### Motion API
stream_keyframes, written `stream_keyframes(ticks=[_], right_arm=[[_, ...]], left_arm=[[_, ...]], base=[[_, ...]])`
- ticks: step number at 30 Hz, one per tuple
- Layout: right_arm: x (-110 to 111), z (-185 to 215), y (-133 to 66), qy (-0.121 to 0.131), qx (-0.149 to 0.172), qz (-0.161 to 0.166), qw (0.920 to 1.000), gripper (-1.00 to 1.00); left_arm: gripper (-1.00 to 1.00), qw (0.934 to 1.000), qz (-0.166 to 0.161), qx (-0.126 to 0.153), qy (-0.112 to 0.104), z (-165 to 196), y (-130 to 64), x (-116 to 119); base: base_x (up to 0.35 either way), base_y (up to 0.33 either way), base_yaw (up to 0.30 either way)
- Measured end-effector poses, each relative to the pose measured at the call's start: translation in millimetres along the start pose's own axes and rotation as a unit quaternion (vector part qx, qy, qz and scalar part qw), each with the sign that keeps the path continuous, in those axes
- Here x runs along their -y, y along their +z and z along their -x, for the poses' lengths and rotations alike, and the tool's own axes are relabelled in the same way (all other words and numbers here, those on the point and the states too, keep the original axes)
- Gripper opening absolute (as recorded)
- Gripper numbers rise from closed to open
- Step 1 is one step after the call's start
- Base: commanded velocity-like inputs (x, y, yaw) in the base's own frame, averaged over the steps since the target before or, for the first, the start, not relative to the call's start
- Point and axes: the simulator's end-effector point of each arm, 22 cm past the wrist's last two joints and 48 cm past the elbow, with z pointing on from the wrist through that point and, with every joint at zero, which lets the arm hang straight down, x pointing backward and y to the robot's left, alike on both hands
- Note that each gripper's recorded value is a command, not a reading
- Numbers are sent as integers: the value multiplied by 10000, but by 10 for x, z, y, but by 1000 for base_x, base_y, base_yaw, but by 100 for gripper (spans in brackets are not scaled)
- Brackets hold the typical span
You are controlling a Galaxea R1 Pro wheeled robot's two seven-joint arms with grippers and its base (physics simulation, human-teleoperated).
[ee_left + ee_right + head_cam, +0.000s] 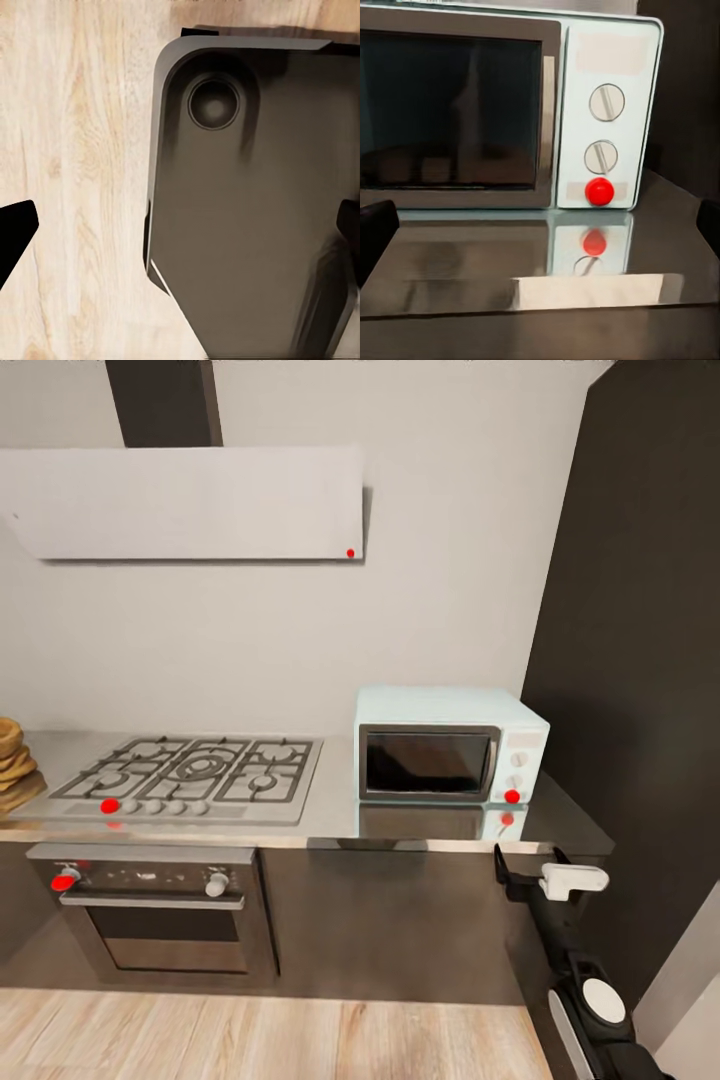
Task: In the kitchen, take the popcorn bag from the countertop, put it into the microwave, and heat it until the popcorn is cooked so the cooked popcorn ends up inside the bag.
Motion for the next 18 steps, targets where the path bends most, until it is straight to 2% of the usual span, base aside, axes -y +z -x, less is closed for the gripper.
stream_keyframes(ticks=[3, 6, 13, 18], right_arm=[[129, 45, 7, 3, 7, -135, 9999, 100], [162, 83, 9, 4, -1, -165, 9999, 100], [181, 80, 108, -112, -24, -104, 9999, 100], [95, -10, 126, -130, -117, -5, 9998, 100]], left_arm=[[100, 10000, 0, -4, 0, -5, -42, -2], [100, 10000, 0, -2, 0, -6, -83, -4], [100, 9999, -116, -35, -31, -54, -101, 179], [100, 9999, -155, -39, -36, -60, -103, 240]], base=[[0, 0, 0], [0, 0, 0], [0, 0, 0], [0, 0, 0]])
